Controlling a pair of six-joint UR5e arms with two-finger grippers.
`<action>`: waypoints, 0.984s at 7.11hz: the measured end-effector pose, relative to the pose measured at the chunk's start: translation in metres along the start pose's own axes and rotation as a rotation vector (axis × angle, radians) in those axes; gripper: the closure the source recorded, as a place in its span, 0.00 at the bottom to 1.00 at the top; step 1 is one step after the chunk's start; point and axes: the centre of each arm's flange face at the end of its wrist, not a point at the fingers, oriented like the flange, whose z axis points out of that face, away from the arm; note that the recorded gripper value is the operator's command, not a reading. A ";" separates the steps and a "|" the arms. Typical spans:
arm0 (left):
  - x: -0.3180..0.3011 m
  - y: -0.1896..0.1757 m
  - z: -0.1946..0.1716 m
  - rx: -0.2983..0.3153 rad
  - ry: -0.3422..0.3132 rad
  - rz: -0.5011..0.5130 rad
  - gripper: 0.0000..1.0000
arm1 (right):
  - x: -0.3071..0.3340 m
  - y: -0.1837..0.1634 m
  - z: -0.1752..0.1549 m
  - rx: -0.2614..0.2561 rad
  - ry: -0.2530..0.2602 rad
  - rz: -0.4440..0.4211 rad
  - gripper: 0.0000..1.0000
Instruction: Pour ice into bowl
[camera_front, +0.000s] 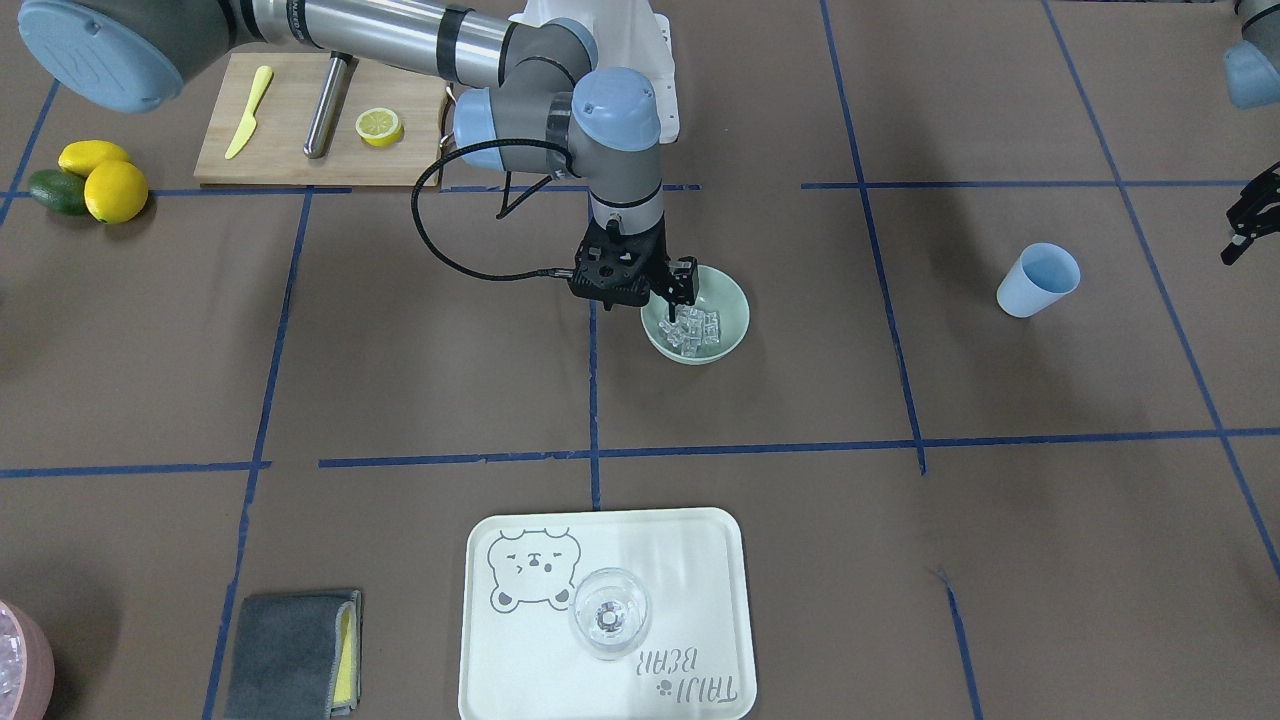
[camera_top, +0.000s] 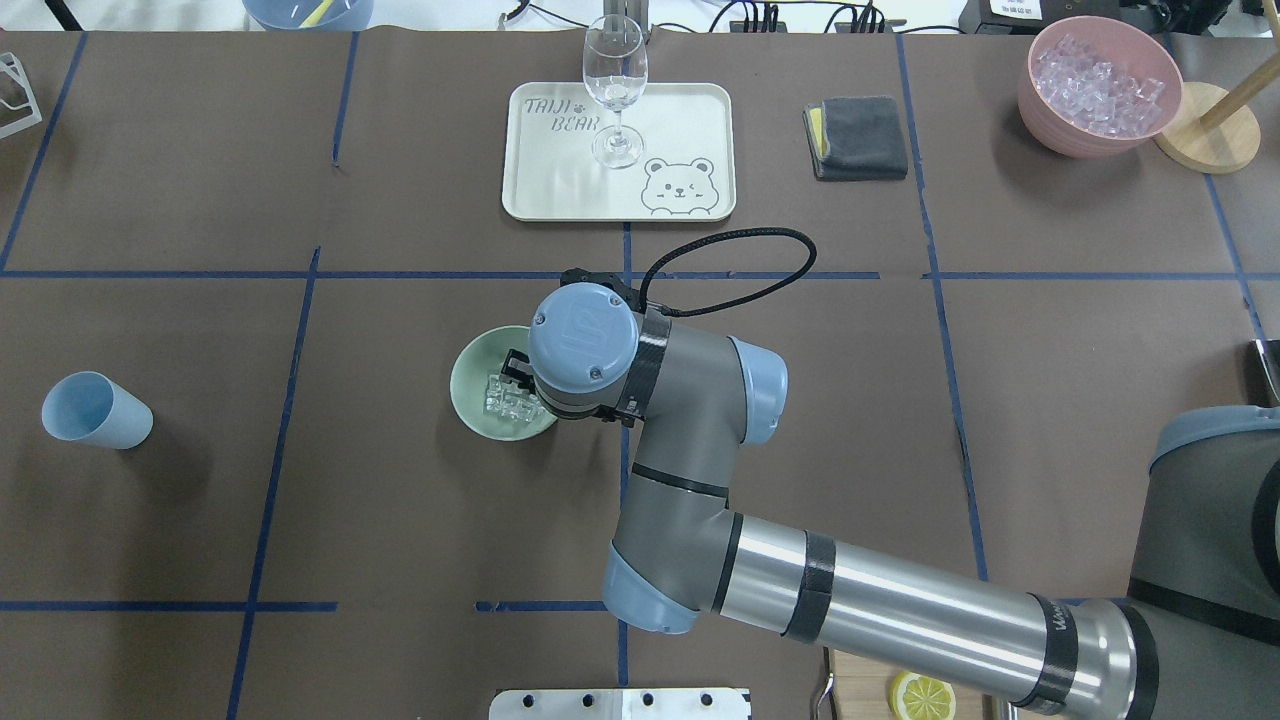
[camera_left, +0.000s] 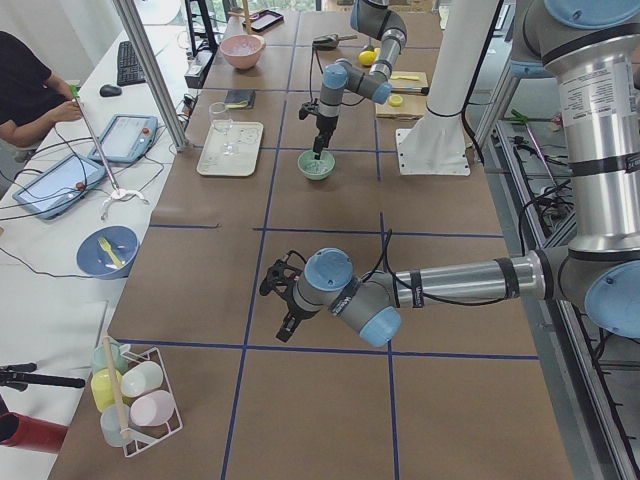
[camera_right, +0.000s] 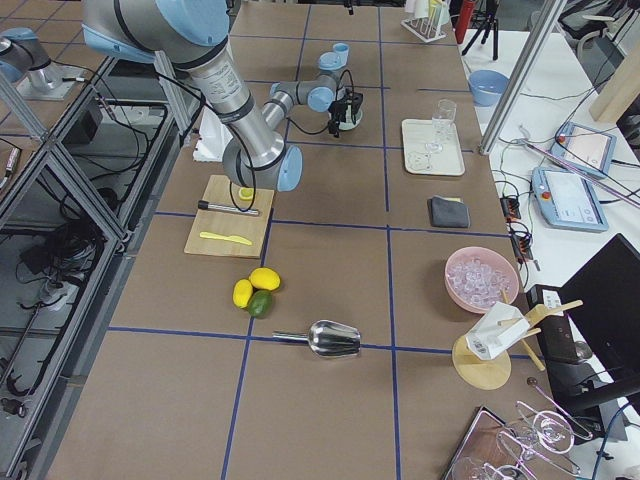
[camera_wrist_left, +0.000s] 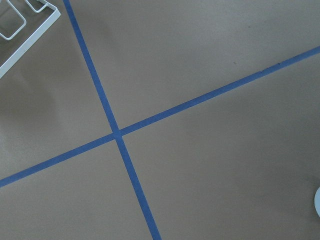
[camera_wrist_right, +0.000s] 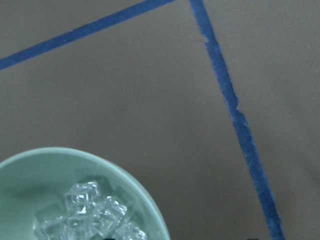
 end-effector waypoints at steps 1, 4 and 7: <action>0.000 -0.001 0.000 0.002 -0.001 0.000 0.00 | -0.001 0.003 0.002 0.013 0.001 -0.008 1.00; 0.000 -0.002 0.000 0.003 -0.002 -0.006 0.00 | -0.003 0.008 -0.002 0.031 -0.016 -0.026 1.00; -0.002 0.005 0.000 0.010 -0.008 -0.002 0.00 | -0.013 -0.006 -0.025 0.023 -0.056 -0.017 1.00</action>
